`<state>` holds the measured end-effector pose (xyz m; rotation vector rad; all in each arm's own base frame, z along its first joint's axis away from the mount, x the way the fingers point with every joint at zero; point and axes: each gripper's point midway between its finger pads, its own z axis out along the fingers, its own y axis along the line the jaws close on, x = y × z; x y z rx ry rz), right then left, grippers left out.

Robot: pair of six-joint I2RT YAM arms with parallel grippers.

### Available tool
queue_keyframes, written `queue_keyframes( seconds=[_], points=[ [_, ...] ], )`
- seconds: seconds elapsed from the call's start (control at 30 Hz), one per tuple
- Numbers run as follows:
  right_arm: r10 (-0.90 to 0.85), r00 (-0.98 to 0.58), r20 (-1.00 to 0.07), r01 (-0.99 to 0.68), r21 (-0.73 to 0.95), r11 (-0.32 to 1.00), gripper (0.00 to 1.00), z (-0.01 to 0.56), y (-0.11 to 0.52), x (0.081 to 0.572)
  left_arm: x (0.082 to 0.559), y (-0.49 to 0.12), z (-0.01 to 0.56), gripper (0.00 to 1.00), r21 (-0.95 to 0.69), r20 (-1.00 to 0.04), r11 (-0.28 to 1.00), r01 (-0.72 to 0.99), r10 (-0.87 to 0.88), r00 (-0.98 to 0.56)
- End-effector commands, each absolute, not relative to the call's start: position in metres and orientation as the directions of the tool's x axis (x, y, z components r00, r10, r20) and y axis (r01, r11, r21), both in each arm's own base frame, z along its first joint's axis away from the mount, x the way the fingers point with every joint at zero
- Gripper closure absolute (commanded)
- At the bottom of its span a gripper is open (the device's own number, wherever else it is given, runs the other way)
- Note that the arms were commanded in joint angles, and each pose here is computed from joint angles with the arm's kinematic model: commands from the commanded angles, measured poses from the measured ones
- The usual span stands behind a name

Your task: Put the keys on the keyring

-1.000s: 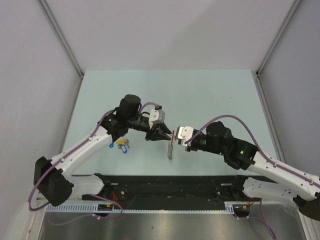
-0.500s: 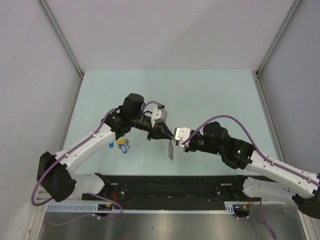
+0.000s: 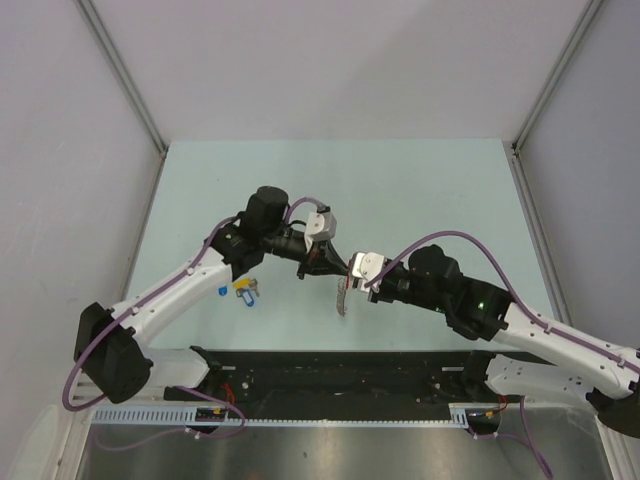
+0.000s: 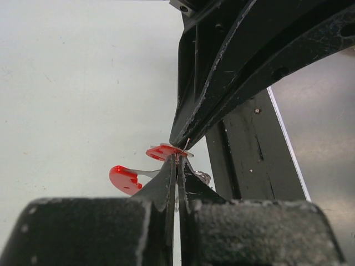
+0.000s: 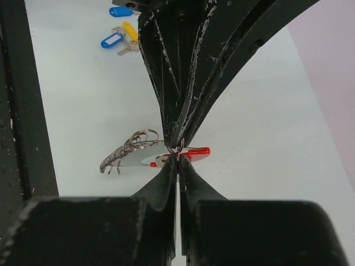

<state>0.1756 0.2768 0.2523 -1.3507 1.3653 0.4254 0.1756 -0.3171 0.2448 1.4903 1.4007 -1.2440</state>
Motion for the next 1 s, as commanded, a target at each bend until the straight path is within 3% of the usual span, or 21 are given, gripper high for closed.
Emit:
queue_keyframes(
  seconds=[0.0, 0.2, 0.97],
  points=[
    [-0.423, 0.256, -0.869, -0.821, -0.426, 0.38, 1.0, 0.275, 0.266, 0.182, 0.181, -0.315, 0.269, 1.0, -0.07, -0.979, -0.078, 0.994, 0.198, -0.053],
    [-0.425, 0.239, -0.873, -0.824, -0.414, 0.387, 1.0, 0.268, 0.267, 0.181, 0.188, -0.309, 0.28, 1.0, -0.042, -0.988, -0.006, 0.999, 0.148, -0.041],
    [-0.346, 0.271, -0.898, -0.85, -0.392, 0.353, 1.0, 0.259, 0.301, 0.176, 0.196, -0.308, 0.295, 1.0, -0.087, -0.996, 0.056, 0.995, 0.015, -0.088]
  ],
)
